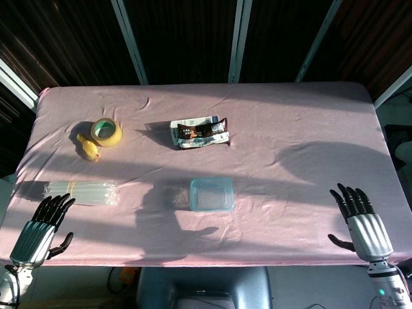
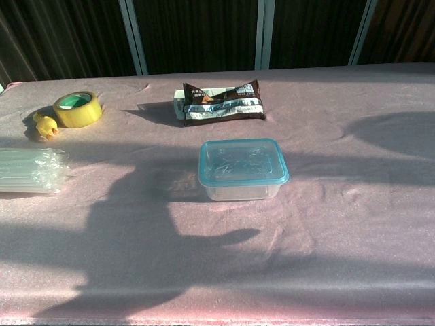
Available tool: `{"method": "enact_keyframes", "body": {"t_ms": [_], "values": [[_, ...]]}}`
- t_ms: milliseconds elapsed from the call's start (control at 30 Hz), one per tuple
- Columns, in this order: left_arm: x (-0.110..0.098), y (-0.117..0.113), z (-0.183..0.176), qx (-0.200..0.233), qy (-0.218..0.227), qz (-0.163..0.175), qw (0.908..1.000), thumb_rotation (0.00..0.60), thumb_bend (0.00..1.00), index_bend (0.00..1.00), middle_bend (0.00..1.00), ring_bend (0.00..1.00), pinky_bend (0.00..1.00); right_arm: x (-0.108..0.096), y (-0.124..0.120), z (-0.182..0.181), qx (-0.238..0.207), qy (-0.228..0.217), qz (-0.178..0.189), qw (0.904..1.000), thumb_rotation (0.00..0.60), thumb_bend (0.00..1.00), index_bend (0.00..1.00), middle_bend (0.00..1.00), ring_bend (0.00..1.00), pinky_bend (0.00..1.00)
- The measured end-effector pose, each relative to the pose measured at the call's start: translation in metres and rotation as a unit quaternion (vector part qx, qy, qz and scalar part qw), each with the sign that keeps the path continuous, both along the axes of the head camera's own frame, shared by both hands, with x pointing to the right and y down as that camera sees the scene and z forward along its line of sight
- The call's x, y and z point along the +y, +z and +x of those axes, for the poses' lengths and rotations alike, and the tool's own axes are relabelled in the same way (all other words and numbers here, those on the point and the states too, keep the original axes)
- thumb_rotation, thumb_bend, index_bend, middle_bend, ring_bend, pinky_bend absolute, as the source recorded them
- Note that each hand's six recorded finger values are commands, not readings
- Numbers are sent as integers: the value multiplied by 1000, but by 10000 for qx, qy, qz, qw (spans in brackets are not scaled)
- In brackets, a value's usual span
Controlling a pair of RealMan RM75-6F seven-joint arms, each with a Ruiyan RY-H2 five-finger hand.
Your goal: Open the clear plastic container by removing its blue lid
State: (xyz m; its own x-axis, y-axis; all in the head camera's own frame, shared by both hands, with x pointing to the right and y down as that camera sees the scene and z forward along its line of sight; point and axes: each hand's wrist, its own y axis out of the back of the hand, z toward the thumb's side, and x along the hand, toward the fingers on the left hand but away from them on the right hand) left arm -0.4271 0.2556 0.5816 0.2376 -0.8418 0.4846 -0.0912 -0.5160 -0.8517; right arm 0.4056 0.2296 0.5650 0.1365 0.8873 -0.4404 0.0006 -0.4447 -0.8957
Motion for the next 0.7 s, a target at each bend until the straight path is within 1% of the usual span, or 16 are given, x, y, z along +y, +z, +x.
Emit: {"method": "enact_keyframes", "body": {"t_ms": [100, 200, 300, 367, 400, 467, 533, 633, 700], "values": [[0, 2, 2, 59, 16, -26, 10000, 600, 373, 0, 0, 0, 0, 0, 0, 1, -17, 41, -4, 10000, 600, 121, 0, 0, 0, 0], [-3, 6, 7, 222, 33, -75, 9997, 600, 371, 0, 0, 0, 0, 2, 1, 1, -9, 21, -54, 10000, 600, 121, 0, 0, 0, 0], [-5, 11, 19, 593, 149, -158, 9980, 600, 355, 0, 0, 0, 0, 3, -1, 3, -26, 50, -51, 10000, 600, 120, 0, 0, 0, 0], [-8, 15, 35, 974, 324, -297, 9943, 600, 342, 0, 0, 0, 0, 3, -1, 5, -10, 69, -42, 10000, 600, 121, 0, 0, 0, 0], [-9, 18, 43, 1157, 398, -374, 9918, 600, 336, 0, 0, 0, 0, 3, -1, 5, -13, 85, -49, 10000, 600, 121, 0, 0, 0, 0], [-15, 23, 64, 1604, 566, -589, 9837, 600, 327, 0, 0, 0, 0, 3, -1, 4, -30, 107, -58, 9999, 600, 121, 0, 0, 0, 0], [-25, 30, 89, 2016, 739, -791, 9735, 600, 321, 0, 0, 0, 0, 3, 0, 2, -30, 84, -60, 9999, 600, 120, 0, 0, 0, 0], [-37, 36, 130, 2436, 1001, -903, 9605, 600, 315, 0, 0, 0, 0, 3, 3, -1, -28, 31, -106, 9999, 600, 120, 0, 0, 0, 0], [-40, 38, 146, 2512, 1105, -882, 9575, 600, 312, 0, 0, 0, 0, 3, 5, -1, -26, 17, -147, 9999, 600, 121, 0, 0, 0, 0]]}}
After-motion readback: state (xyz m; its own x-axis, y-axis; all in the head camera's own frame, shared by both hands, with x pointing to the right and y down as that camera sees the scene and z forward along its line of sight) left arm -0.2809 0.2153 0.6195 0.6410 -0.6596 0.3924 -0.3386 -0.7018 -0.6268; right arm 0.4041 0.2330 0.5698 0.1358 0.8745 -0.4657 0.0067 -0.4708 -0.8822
